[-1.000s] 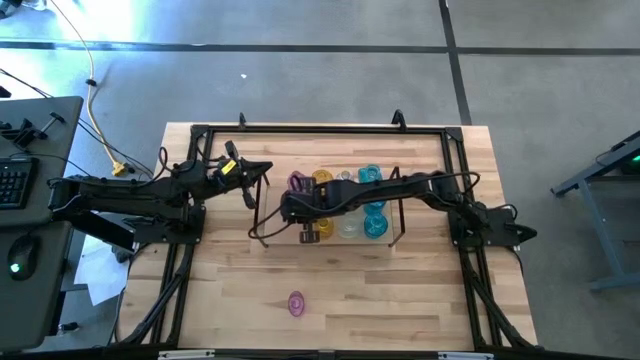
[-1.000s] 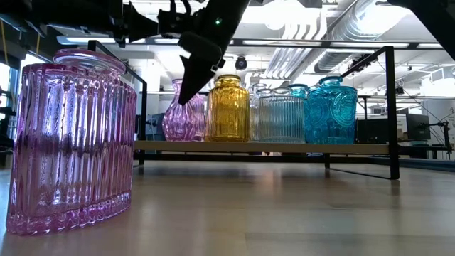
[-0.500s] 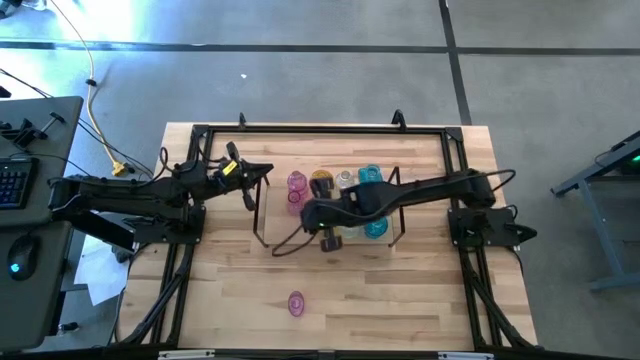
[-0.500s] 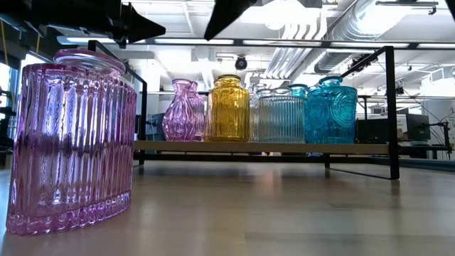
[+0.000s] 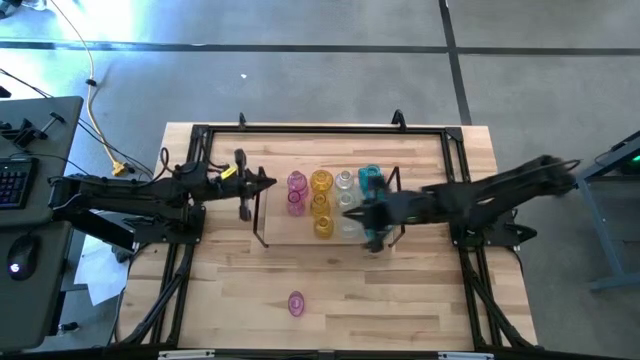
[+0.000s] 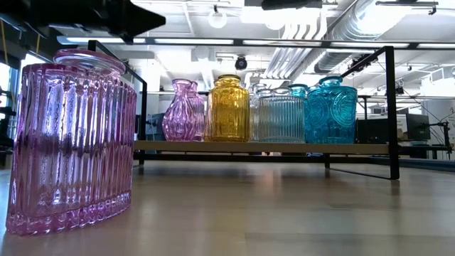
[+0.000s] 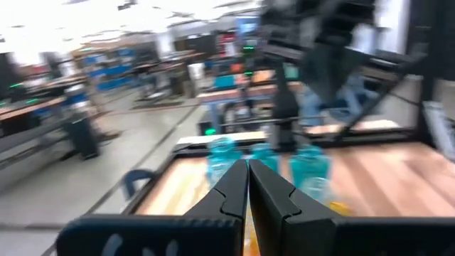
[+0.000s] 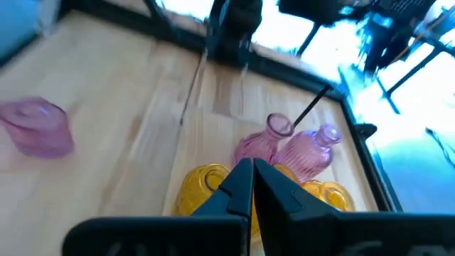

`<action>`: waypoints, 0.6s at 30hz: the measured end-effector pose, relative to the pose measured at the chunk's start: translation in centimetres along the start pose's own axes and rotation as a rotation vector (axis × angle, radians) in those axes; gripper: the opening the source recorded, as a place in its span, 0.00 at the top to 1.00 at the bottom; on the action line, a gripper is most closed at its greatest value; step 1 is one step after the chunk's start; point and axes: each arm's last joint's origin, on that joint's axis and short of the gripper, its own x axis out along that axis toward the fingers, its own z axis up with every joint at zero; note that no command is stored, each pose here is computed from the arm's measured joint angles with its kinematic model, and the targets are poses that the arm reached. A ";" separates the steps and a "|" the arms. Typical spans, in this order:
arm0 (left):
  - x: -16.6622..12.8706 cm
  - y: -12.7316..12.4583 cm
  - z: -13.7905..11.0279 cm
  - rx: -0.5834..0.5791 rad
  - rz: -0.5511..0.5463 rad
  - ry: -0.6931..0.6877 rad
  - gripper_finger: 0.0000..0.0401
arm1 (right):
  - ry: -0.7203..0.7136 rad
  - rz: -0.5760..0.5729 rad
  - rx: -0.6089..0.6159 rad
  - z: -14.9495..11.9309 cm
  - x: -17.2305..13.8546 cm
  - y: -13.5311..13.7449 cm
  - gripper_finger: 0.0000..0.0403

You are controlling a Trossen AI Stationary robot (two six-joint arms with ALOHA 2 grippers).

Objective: Sort vases onto shelf
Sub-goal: Put the purple vase aligned with the other purple vases on the shelf

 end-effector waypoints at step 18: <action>1.5 -1.4 -0.5 0.002 -0.204 0.040 0.98 | -0.318 -0.086 0.104 -11.2 -10.8 0.0 1.00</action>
